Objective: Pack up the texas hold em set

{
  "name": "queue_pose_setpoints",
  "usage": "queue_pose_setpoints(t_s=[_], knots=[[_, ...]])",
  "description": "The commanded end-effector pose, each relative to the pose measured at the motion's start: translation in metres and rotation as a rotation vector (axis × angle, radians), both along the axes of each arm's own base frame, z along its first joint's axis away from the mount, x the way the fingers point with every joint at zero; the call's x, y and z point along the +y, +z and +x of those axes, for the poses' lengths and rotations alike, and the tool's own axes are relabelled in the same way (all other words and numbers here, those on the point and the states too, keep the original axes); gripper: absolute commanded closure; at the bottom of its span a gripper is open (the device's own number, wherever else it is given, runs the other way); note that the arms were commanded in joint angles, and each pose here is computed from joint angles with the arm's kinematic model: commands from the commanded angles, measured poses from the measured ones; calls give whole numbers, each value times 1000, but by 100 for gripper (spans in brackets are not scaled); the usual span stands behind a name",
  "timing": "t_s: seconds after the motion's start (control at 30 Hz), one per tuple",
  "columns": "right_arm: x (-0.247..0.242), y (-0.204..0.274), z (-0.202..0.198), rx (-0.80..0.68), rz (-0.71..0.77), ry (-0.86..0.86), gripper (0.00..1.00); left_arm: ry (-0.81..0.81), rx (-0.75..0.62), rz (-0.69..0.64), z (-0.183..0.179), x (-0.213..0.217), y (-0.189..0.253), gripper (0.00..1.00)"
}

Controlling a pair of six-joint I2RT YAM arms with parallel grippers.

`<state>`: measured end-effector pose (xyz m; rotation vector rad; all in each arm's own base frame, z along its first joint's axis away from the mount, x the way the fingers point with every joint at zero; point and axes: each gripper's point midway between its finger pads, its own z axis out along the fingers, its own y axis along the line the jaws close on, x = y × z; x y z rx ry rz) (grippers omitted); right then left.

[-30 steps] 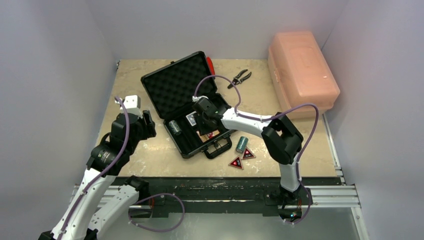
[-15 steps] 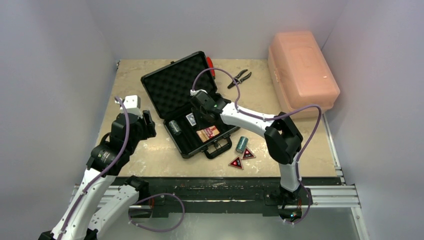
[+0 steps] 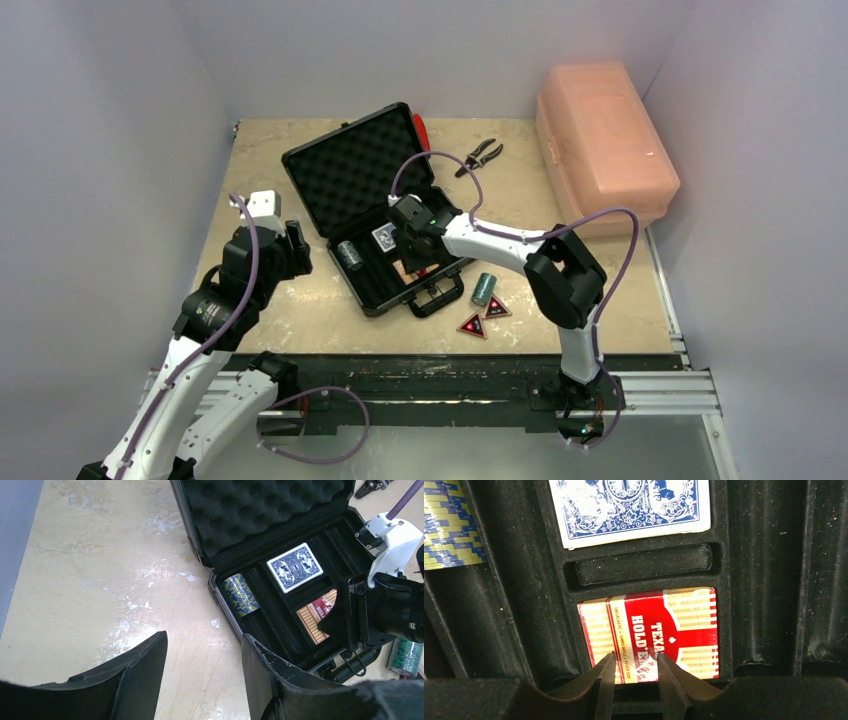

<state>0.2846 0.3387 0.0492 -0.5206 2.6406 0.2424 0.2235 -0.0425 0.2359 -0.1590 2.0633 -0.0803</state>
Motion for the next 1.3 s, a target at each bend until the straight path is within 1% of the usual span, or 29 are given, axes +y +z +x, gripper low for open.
queue_pose_setpoints(t_s=[0.0,0.17,0.33,0.43,0.57,0.8,0.83,0.97,1.0,1.27], knots=[[-2,-16,-7,29,-15,-6,60,2,-52,4,3,3,18,44],[-2,2,-1,-8,-9,-14,59,2,-50,4,3,3,18,44],[-3,36,9,-74,9,-29,53,2,-51,4,3,3,18,44],[-3,55,10,-106,41,-43,45,2,-51,3,3,3,18,44],[-7,76,10,-145,83,-72,38,5,-49,5,3,3,18,44],[-32,106,13,-239,103,-183,24,22,-50,8,3,6,17,44],[-36,110,13,-251,105,-203,21,24,-50,8,3,6,17,44],[-58,120,11,-294,110,-312,3,33,-56,9,4,7,17,44],[-65,123,10,-305,111,-340,1,38,-58,9,4,8,17,44],[-111,123,-1,-343,120,-562,1,31,-61,9,3,8,18,45]])
